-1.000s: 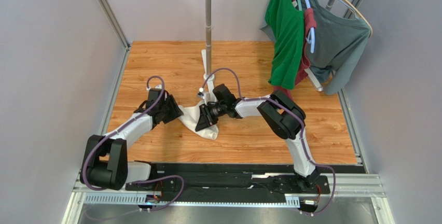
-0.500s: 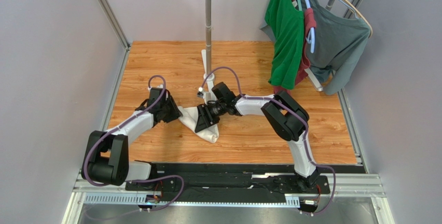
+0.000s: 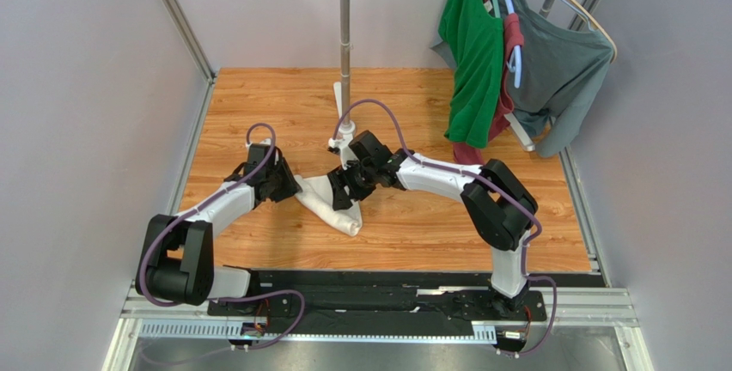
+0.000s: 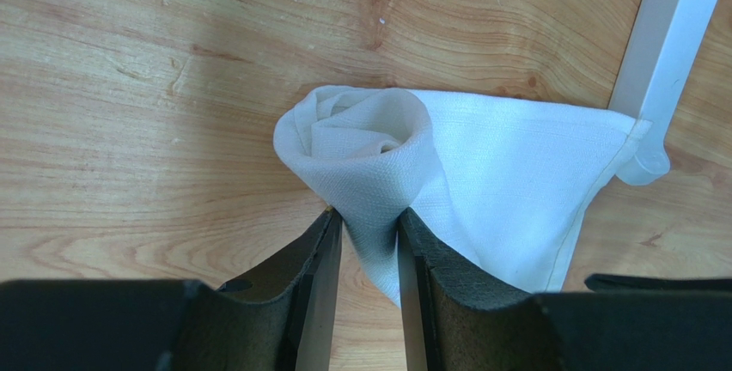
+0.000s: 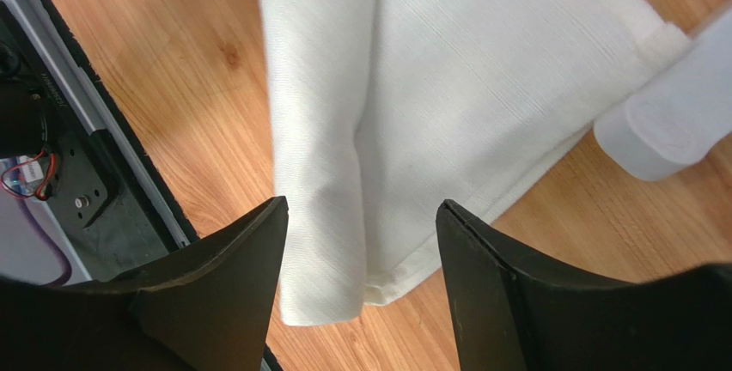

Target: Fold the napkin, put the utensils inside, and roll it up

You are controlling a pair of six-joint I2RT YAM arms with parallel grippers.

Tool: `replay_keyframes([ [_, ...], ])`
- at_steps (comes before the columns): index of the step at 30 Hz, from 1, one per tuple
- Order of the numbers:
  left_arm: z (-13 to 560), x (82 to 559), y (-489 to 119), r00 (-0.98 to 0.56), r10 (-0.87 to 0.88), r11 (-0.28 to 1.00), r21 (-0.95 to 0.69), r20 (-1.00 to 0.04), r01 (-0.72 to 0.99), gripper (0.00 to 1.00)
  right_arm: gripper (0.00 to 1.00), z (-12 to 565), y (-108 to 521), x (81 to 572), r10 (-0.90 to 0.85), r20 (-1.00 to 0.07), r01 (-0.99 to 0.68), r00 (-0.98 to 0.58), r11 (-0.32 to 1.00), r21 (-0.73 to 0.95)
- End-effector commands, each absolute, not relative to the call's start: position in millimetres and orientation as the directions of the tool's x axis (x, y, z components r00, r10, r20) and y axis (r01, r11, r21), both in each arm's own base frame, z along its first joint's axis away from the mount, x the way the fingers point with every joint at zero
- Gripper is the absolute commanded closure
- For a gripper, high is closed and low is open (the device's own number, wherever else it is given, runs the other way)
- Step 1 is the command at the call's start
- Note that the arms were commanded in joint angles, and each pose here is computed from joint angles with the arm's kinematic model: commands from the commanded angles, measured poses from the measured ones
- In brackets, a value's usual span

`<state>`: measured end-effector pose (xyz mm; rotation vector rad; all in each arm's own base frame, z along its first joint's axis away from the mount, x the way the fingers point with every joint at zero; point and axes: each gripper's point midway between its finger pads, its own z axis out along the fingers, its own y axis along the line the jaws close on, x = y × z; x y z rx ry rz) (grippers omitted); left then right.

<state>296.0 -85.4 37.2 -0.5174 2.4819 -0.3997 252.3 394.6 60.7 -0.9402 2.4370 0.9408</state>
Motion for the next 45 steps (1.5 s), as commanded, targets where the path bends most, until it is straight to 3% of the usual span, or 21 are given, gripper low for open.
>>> replay_keyframes([
  [1,36,298,-77,-0.768,-0.42,0.899,-0.339,-0.484,-0.278,0.62,0.32,108,417,255,-0.478,-0.697,-0.817,-0.534,0.503,0.281],
  [12,37,299,-78,-0.768,-0.42,0.899,-0.34,-0.484,-0.277,0.63,0.31,84,443,235,-0.635,-0.679,-0.895,-0.369,0.438,0.077],
  [27,37,299,-78,-0.771,-0.418,0.899,-0.34,-0.481,-0.275,0.63,0.35,46,447,224,-0.692,-0.623,-0.902,-0.364,0.43,0.049],
  [31,37,300,-78,-0.769,-0.42,0.898,-0.343,-0.482,-0.275,0.61,0.41,27,441,226,-0.709,-0.582,-0.885,-0.398,0.463,0.041],
  [34,38,300,-79,-0.767,-0.421,0.897,-0.347,-0.484,-0.274,0.58,0.57,14,436,225,-0.718,-0.558,-0.879,-0.417,0.475,0.044],
  [37,43,300,-79,-0.76,-0.425,0.895,-0.356,-0.492,-0.27,0.52,0.66,6,431,221,-0.697,-0.534,-0.855,-0.477,0.51,0.098],
  [41,57,301,-75,-0.734,-0.432,0.894,-0.354,-0.524,-0.274,0.43,0.71,2,428,217,-0.646,-0.53,-0.825,-0.55,0.517,0.226],
  [45,78,302,-73,-0.691,-0.443,0.889,-0.378,-0.571,-0.258,0.42,0.74,0,424,206,-0.609,-0.505,-0.791,-0.611,0.484,0.374],
])
